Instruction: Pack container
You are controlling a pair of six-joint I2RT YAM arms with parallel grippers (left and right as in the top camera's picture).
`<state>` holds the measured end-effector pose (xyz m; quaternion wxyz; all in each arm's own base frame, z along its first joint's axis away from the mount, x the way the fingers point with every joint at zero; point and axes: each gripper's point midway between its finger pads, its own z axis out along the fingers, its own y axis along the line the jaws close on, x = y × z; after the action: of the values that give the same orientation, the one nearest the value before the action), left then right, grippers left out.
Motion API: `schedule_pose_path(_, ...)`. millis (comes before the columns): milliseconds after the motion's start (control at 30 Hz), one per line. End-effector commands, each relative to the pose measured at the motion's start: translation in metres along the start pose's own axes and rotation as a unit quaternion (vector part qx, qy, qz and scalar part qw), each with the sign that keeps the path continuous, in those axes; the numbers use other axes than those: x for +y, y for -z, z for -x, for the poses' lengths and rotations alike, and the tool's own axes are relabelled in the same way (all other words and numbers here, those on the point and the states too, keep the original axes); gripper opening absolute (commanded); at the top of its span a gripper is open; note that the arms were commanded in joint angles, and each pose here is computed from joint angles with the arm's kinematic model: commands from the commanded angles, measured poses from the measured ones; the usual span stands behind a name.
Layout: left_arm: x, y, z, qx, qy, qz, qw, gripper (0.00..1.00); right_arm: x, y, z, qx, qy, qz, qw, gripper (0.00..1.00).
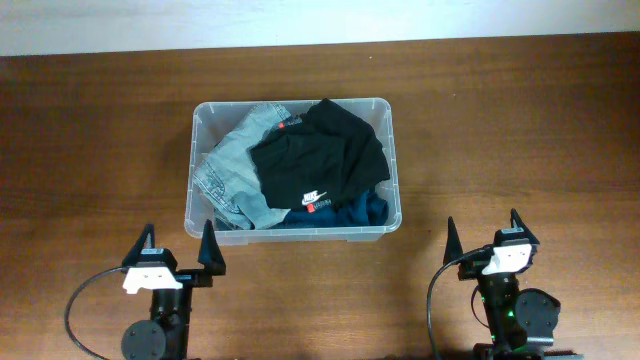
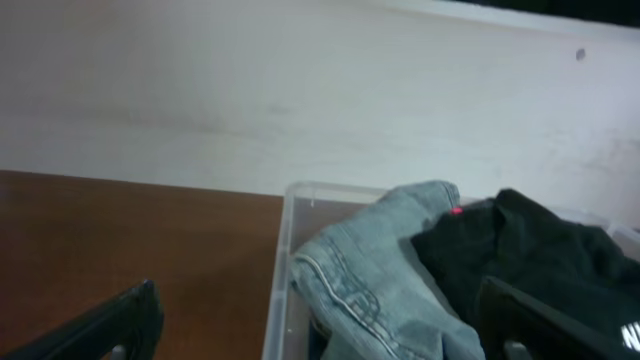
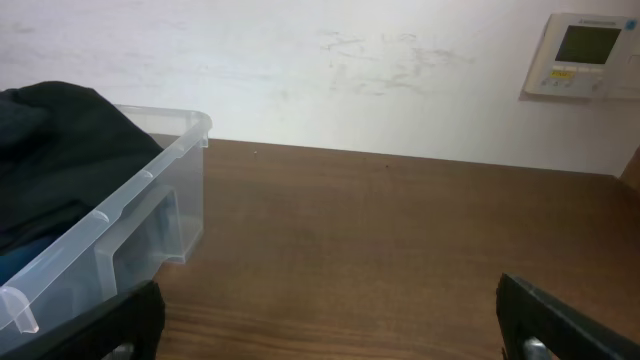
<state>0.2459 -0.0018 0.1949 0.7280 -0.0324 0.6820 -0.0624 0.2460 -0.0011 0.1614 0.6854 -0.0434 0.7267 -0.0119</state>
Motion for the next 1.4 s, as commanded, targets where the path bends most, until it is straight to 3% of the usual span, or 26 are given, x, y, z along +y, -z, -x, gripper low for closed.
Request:
schedule_pose_path(0, -0.004, 0.0, -0.007, 0.01, -0.029, -0.009, 0.999, 1.0, -0.003, 0.0, -0.002, 0.002, 0.001, -0.008, 1.0, 0.99)
schedule_pose_path(200, -0.003, 0.003, -0.038, 0.071, -0.037, -0.01, 0.997, 0.99, -0.003, 0.0, -0.002, 0.002, 0.001, -0.008, 1.0, 0.98)
schedule_pose_path(1367, -0.004, 0.002, -0.037, 0.07, -0.037, -0.01, 0.997, 0.99, -0.003, 0.0, -0.002, 0.002, 0.001, -0.008, 1.0, 0.99)
